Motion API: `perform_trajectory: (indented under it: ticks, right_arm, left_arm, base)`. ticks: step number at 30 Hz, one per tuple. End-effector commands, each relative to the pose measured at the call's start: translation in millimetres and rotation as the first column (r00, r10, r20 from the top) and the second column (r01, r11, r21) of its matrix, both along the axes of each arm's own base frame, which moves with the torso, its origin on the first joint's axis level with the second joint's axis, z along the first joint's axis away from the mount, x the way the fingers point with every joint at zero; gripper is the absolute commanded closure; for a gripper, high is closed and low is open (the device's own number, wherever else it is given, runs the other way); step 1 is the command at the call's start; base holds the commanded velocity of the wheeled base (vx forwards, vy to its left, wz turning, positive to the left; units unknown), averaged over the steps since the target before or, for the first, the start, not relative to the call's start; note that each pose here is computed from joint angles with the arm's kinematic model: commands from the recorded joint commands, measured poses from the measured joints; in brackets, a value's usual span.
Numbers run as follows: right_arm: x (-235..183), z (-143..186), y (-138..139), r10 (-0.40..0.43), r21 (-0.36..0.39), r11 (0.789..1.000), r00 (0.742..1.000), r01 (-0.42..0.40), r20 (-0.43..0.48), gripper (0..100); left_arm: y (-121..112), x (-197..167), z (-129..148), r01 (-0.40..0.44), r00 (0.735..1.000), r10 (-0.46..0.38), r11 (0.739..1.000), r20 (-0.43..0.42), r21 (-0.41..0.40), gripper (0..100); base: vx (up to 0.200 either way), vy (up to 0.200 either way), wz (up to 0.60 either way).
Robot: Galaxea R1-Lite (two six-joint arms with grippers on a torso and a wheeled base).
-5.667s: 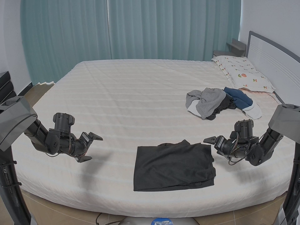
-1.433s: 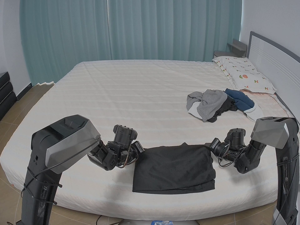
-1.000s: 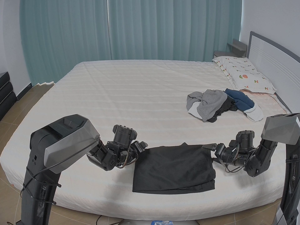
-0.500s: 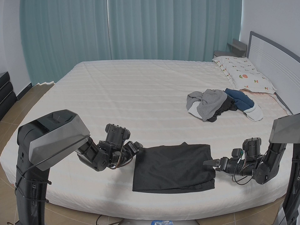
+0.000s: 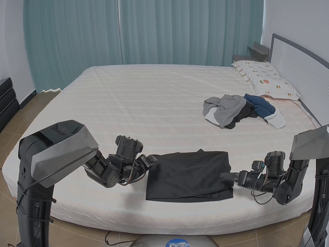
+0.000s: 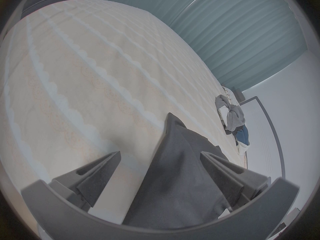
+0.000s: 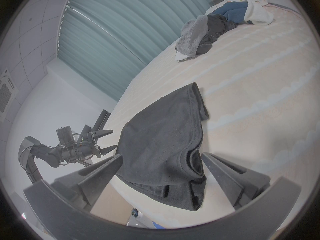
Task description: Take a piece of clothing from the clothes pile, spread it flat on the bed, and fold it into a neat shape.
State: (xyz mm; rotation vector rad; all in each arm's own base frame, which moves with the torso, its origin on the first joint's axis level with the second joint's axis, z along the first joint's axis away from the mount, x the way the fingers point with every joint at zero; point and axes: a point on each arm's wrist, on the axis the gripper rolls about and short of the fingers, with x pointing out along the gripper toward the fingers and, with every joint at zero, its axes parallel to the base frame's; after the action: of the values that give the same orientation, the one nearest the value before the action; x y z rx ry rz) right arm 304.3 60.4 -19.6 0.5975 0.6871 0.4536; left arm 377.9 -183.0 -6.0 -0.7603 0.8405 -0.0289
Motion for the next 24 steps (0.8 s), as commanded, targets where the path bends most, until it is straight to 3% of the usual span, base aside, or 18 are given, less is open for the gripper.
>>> perform_trajectory:
  ticks: [1, 10, 11, 24]
  right_arm:
    - [0, -11, 1, -0.001, -0.003, 1.0, 1.0, 0.001, -0.024, 0]
    - [-2, -18, 5, 0.015, -0.02, 1.0, 0.999, -0.016, -0.04, 0]
    - [-2, -18, 5, 0.015, -0.02, 1.0, 0.999, -0.016, -0.04, 100]
    - [-23, -14, -4, 0.033, -0.079, 0.996, 0.998, -0.037, -0.048, 100]
  left_arm:
    - [0, 0, 0, 0.0, 1.0, 0.0, 1.0, 0.002, -0.001, 0]
    - [-1, 0, 0, 0.001, 1.0, -0.001, 1.0, 0.001, 0.0, 0]
    - [-1, 0, 0, 0.001, 1.0, -0.001, 1.0, 0.001, 0.0, 0]
    - [-1, 0, 0, 0.003, 1.0, -0.003, 1.0, -0.001, 0.0, 0]
  base:
    - [0.0, 0.0, 0.0]
    - [0.0, 0.0, 0.0]
    - [0.0, 0.0, 0.0]
    - [0.0, 0.0, 0.0]
